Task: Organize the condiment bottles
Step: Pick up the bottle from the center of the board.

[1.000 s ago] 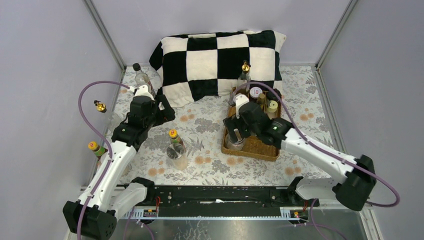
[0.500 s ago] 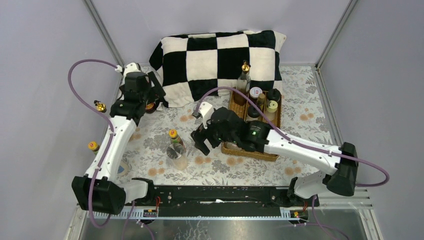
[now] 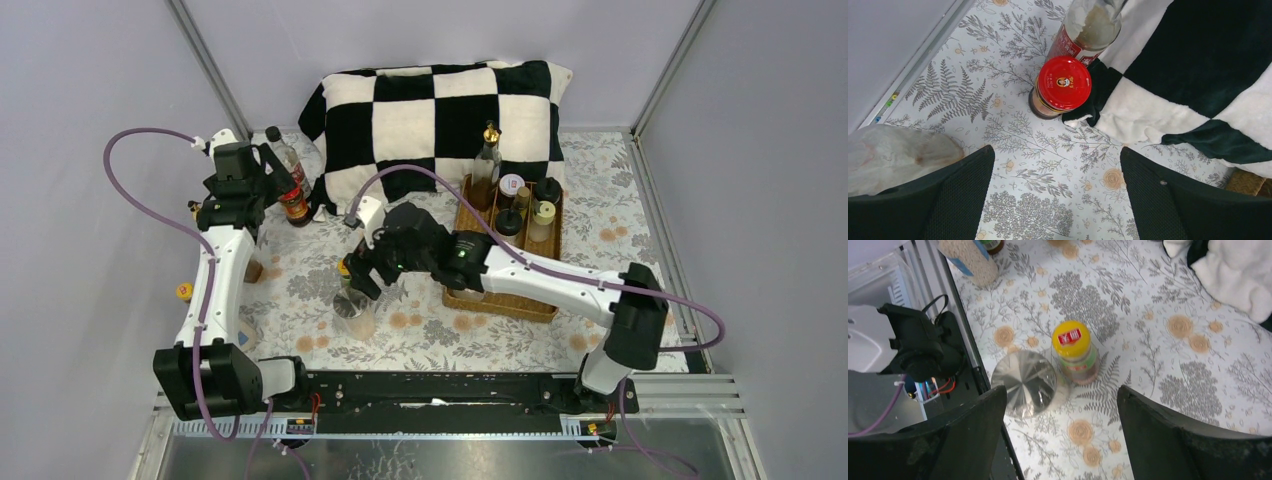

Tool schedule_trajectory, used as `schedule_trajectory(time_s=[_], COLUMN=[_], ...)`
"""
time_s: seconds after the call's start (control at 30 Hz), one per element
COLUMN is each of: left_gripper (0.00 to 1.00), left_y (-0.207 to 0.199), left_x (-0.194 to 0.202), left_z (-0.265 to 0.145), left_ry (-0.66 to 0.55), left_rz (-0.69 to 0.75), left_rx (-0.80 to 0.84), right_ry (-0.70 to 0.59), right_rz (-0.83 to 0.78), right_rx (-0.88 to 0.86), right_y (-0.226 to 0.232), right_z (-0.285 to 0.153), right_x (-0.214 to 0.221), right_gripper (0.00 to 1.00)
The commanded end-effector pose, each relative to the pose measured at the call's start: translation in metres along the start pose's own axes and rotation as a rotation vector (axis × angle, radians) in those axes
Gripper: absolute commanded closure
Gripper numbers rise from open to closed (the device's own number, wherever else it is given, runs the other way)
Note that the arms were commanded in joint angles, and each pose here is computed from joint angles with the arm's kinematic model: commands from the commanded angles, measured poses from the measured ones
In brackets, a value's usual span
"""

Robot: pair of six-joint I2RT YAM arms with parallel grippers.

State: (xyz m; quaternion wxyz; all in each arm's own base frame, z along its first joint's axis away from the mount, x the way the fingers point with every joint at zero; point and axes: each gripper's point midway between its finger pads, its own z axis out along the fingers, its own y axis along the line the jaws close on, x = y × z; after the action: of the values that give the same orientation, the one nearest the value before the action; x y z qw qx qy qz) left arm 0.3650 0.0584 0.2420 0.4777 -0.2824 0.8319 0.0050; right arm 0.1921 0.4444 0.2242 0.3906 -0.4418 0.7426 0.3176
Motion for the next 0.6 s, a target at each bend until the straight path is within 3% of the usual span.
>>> schedule_trajectory(time_s=[0.0,0.43,0.57], left_gripper=[0.01,0.01,0.01], left_y=[-0.002,-0.001,-0.003], left_x=[-0.007,-0.009,-0.011], left_z=[0.001,-0.005,-0.008], left_ry=[-0.021,-0.030,-0.035], left_rz=[0.021,0.019,0.021], left_rx=[0.035,0.066,0.078], right_ry=[-0.093,-0.015,-0.013], right_rz=[-0.027,-0.025,-0.032], right_rx=[-0.070,-0.004,0.030], right_y=[0.016,0.006,0.002], right_z=[0.015,0.068,0.080], right_x=[-0.036,-0.019,-0.015], right_gripper=[0.13,0.18,0.28])
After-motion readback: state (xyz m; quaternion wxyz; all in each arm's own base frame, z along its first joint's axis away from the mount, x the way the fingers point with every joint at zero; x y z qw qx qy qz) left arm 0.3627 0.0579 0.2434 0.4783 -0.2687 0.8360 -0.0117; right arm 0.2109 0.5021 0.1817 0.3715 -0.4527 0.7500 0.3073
